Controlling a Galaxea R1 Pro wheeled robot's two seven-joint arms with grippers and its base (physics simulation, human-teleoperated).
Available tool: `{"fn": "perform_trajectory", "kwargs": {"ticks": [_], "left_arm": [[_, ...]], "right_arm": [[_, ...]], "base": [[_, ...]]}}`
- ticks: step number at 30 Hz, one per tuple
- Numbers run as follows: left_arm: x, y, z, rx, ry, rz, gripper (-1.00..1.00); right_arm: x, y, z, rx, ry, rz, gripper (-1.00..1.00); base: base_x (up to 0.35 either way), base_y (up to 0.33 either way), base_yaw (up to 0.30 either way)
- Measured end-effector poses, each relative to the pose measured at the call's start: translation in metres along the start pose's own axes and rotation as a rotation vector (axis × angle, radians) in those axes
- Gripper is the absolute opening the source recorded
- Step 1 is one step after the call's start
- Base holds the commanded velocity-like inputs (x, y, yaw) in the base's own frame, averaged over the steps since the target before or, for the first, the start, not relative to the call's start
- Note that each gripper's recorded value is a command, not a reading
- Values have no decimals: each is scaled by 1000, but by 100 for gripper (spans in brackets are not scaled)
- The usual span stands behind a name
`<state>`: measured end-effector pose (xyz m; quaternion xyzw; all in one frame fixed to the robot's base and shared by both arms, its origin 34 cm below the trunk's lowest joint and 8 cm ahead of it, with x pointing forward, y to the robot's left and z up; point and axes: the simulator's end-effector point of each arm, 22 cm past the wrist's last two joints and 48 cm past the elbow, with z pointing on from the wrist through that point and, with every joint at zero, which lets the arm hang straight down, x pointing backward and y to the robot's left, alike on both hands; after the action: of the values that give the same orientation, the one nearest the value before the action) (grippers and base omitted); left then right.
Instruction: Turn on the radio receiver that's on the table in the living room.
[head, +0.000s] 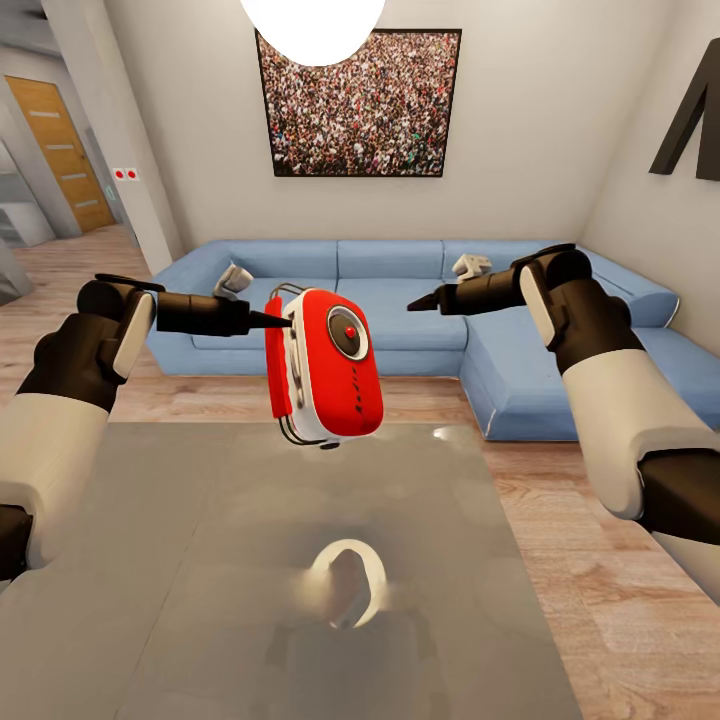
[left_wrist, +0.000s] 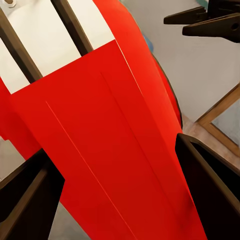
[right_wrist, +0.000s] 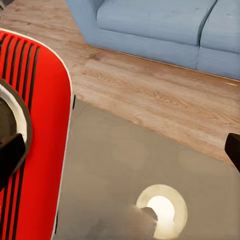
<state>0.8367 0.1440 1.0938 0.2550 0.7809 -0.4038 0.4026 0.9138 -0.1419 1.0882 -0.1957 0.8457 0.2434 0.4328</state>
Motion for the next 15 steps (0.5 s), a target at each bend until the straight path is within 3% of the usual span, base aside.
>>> {"fn": "perform_trajectory", "kwargs": {"ticks": [15], "left_arm": [[2,-1,2,0,9,3,-100]], "right_arm": [[1,21,5,-65,5,-3,100]], "base": [[0,0,0]]}}
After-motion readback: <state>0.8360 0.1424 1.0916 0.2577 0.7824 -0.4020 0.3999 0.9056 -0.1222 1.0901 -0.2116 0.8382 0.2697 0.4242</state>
